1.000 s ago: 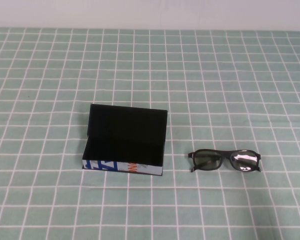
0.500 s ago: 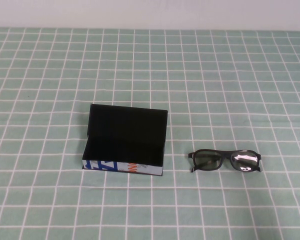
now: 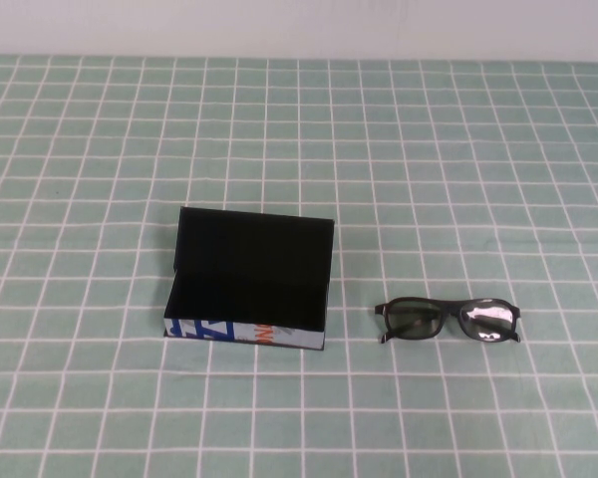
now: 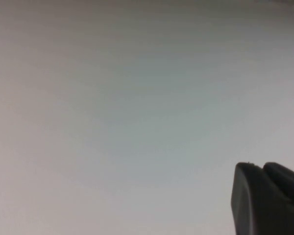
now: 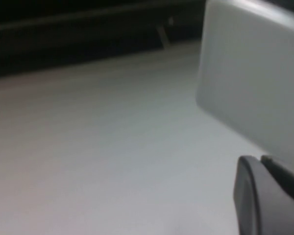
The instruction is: Return glasses to glasses case
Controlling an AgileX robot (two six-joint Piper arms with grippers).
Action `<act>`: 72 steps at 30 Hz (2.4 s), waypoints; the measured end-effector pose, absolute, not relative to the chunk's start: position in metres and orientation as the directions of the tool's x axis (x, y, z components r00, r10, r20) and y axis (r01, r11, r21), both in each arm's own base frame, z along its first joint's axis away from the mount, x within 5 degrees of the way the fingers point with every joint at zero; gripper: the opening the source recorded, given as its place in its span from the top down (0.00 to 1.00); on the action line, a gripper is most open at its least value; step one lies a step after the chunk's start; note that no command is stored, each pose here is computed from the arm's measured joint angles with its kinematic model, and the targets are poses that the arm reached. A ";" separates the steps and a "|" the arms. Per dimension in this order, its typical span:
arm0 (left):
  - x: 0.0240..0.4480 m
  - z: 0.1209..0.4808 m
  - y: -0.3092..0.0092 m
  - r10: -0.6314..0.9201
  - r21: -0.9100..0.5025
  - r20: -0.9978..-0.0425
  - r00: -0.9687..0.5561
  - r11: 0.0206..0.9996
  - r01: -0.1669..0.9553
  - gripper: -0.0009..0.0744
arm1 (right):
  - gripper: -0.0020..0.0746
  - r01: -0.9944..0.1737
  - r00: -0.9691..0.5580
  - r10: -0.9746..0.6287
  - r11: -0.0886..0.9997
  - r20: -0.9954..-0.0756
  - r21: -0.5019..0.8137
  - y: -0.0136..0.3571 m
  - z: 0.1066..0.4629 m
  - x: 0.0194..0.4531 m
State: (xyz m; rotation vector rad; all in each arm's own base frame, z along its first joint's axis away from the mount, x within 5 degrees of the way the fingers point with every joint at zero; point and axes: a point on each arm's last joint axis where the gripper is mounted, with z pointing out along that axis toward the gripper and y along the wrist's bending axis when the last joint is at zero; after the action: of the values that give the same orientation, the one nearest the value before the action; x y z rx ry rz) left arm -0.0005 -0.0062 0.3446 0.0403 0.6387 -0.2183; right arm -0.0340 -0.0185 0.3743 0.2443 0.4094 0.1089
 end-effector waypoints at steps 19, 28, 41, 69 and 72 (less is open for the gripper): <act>0.065 0.410 -0.011 -0.175 -0.100 -0.906 0.386 0.973 0.208 0.99 | 0.99 -0.178 0.132 0.251 0.958 -0.959 0.226 0.013 0.522 0.078; 0.123 0.379 -0.017 -0.097 -0.099 -0.995 -0.022 0.986 0.131 0.99 | 0.99 -0.176 -0.433 0.139 0.956 -0.891 0.234 0.022 0.459 0.195; 0.132 0.375 -0.018 -0.124 -0.132 -0.990 -0.074 0.984 0.119 0.99 | 0.99 -0.658 -0.613 -0.501 0.752 -0.610 0.044 0.087 0.367 0.292; 0.228 0.305 -0.080 0.250 -0.285 -0.638 -0.728 0.802 0.525 0.99 | 0.68 -0.947 -0.316 -0.907 0.321 -0.280 0.030 0.157 0.252 0.349; 0.229 0.302 -0.081 0.252 -0.305 -0.622 -0.742 0.795 0.525 0.99 | 0.60 -0.949 -0.307 -0.916 0.314 -0.259 0.015 0.156 0.246 0.353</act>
State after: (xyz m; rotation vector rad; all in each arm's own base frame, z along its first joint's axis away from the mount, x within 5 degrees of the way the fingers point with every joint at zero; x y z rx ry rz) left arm 0.2287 -0.0809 0.3022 0.5746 2.4105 -0.6343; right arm 0.3527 0.1563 0.2461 -1.7124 2.3751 0.2443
